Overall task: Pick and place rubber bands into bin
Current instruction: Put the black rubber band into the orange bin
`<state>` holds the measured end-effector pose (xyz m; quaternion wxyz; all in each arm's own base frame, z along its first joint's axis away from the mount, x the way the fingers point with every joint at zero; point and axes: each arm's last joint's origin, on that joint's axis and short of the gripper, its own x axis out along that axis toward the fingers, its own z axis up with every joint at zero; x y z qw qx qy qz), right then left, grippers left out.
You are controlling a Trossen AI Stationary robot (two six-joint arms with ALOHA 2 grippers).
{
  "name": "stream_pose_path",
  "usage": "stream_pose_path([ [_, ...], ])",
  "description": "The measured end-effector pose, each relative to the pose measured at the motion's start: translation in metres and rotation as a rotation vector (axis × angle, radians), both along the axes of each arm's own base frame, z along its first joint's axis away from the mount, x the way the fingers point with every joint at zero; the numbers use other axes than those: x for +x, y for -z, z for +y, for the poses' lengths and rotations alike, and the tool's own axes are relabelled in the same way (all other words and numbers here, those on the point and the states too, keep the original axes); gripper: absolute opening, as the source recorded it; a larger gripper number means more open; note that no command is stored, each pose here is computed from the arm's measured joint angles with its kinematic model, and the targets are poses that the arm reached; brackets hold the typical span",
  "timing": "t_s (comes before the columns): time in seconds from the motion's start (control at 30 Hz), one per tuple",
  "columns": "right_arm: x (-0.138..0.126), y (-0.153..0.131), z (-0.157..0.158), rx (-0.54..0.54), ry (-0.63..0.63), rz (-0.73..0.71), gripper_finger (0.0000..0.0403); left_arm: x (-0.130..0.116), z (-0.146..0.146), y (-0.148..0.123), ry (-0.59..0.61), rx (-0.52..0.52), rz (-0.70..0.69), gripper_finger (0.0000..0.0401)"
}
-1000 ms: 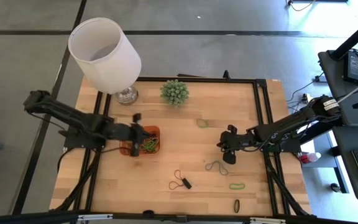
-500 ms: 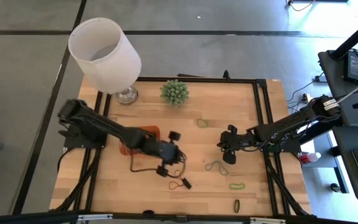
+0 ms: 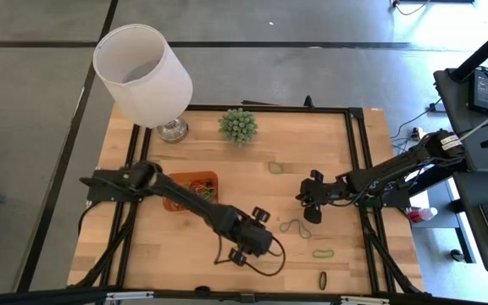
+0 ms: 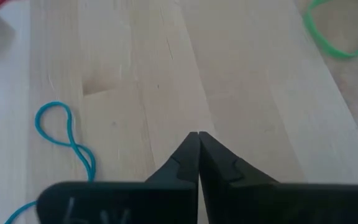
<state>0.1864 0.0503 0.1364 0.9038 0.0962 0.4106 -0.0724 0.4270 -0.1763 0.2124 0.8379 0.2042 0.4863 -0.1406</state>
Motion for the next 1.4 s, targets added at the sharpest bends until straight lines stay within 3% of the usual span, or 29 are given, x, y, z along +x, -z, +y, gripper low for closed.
stream_pose_path([
  [0.3,0.001,0.0,0.0,0.02,0.02,-0.008,0.0015,0.019,-0.018,0.041,0.093,-0.065,0.146,0.0163],
  [0.53,0.001,0.0,0.0,0.033,0.036,-0.009,0.0015,0.02,-0.019,0.044,0.093,-0.073,0.149,0.0161],
  [0.8,0.001,0.0,0.0,0.034,0.036,-0.01,0.0016,0.022,-0.021,0.067,0.073,-0.148,0.215,0.0128],
  [0.93,0.001,0.0,0.0,0.037,0.04,-0.011,0.0016,0.023,-0.022,0.067,0.085,-0.169,0.219,0.0081],
  [1.07,0.001,-0.001,0.0,0.038,0.041,-0.013,0.0016,0.016,-0.019,0.048,0.108,-0.128,0.23,0.0012],
  [1.27,0.001,-0.001,0.0,0.037,0.04,-0.013,0.0016,0.002,-0.01,-0.009,0.076,-0.084,0.171,0.0003],
  [1.4,0.0,0.0,0.001,0.06,0.063,-0.01,0.0016,-0.018,0.006,-0.053,-0.01,-0.077,0.155,0.0003],
])
